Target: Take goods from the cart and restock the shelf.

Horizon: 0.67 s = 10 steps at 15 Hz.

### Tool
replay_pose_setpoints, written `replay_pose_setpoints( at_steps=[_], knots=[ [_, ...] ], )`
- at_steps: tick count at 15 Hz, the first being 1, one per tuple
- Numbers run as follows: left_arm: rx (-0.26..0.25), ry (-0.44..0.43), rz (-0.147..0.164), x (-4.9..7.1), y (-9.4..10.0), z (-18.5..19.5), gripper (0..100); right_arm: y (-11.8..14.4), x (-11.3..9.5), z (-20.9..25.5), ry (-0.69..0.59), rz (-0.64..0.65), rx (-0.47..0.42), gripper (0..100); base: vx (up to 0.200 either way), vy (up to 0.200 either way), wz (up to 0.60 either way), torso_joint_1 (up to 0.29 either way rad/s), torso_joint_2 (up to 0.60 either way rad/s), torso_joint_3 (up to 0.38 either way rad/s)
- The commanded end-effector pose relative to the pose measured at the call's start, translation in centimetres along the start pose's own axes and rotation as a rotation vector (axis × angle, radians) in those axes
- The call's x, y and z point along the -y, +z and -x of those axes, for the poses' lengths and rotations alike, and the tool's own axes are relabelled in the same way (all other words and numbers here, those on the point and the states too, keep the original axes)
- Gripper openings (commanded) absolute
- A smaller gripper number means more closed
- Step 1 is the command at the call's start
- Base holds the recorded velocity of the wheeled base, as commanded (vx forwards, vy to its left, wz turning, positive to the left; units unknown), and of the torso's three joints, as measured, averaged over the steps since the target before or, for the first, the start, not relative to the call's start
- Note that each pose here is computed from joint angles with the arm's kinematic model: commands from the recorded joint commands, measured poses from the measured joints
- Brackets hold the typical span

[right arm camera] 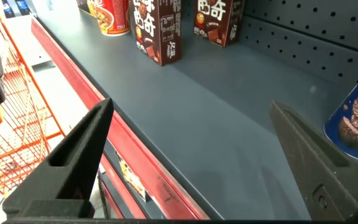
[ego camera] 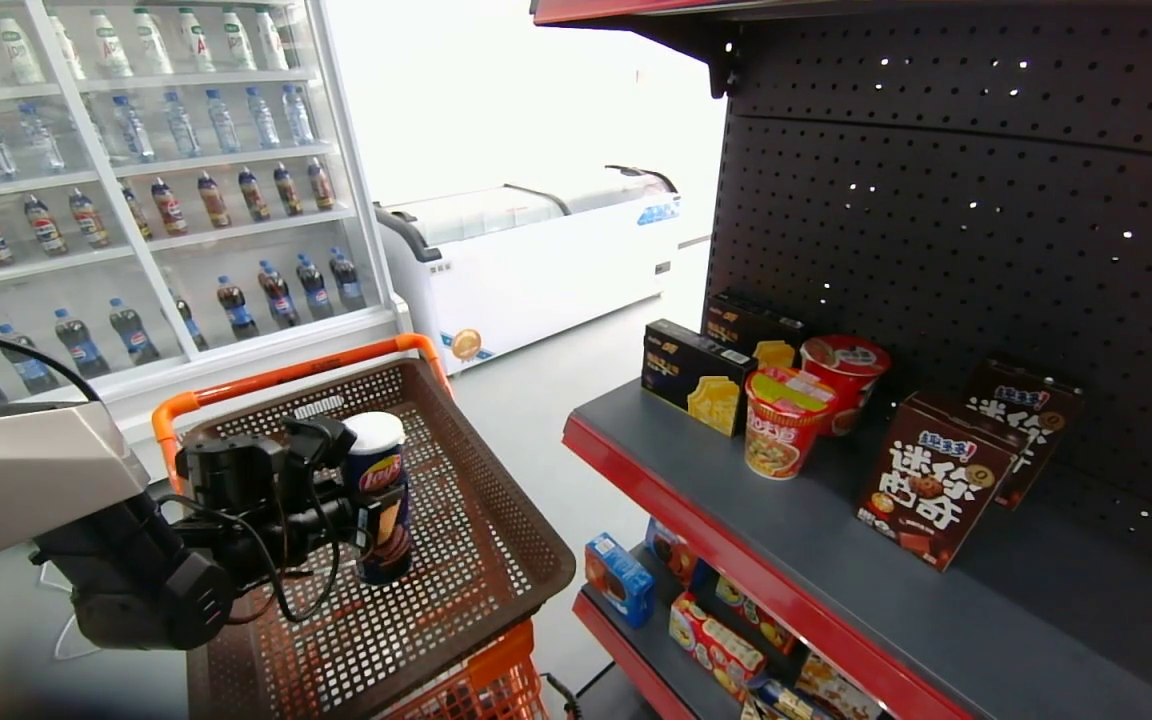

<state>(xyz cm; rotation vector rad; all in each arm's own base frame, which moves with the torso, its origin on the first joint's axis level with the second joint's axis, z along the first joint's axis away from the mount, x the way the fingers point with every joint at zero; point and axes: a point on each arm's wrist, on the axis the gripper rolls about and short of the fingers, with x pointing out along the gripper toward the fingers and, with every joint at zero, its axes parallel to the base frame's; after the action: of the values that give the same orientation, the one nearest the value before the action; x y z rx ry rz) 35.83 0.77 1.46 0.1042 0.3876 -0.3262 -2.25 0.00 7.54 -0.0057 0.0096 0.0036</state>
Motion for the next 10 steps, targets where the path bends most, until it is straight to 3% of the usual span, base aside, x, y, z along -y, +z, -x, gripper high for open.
replay_pose_setpoints(
  at_steps=[1, 4, 5, 8, 10],
  knots=[
    [-0.001, 0.022, -0.004, 0.8, 0.4, -0.1, 0, 0.0, 0.0, 0.0, -0.001, 0.0, -0.001, 100, 0.0, 0.0, 0.0, 0.0, 0.0, 0.0],
    [0.058, 0.059, -0.009, 0.9, 2.6, 1.1, 0, 0.0, 0.0, 0.0, -0.001, 0.0, -0.001, 100, 0.0, 0.0, 0.0, 0.0, 0.0, 0.0],
    [0.076, 0.057, 0.0, 1.2, 3.5, 2.1, 0, 0.0, 0.0, 0.0, 0.001, 0.0, -0.001, 100, 0.0, 0.0, 0.0, 0.0, 0.0, 0.0],
    [0.153, 0.062, 0.07, 1.9, 7.2, 5.9, 0, 0.0, 0.0, 0.0, 0.001, 0.0, -0.001, 100, 0.0, 0.0, 0.0, 0.0, 0.0, 0.0],
    [0.164, 0.062, 0.079, 2.4, 8.3, 8.0, 0, 0.0, 0.0, 0.0, -0.001, 0.0, -0.001, 100, 0.0, 0.0, 0.0, 0.0, 0.0, 0.0]
  ],
)
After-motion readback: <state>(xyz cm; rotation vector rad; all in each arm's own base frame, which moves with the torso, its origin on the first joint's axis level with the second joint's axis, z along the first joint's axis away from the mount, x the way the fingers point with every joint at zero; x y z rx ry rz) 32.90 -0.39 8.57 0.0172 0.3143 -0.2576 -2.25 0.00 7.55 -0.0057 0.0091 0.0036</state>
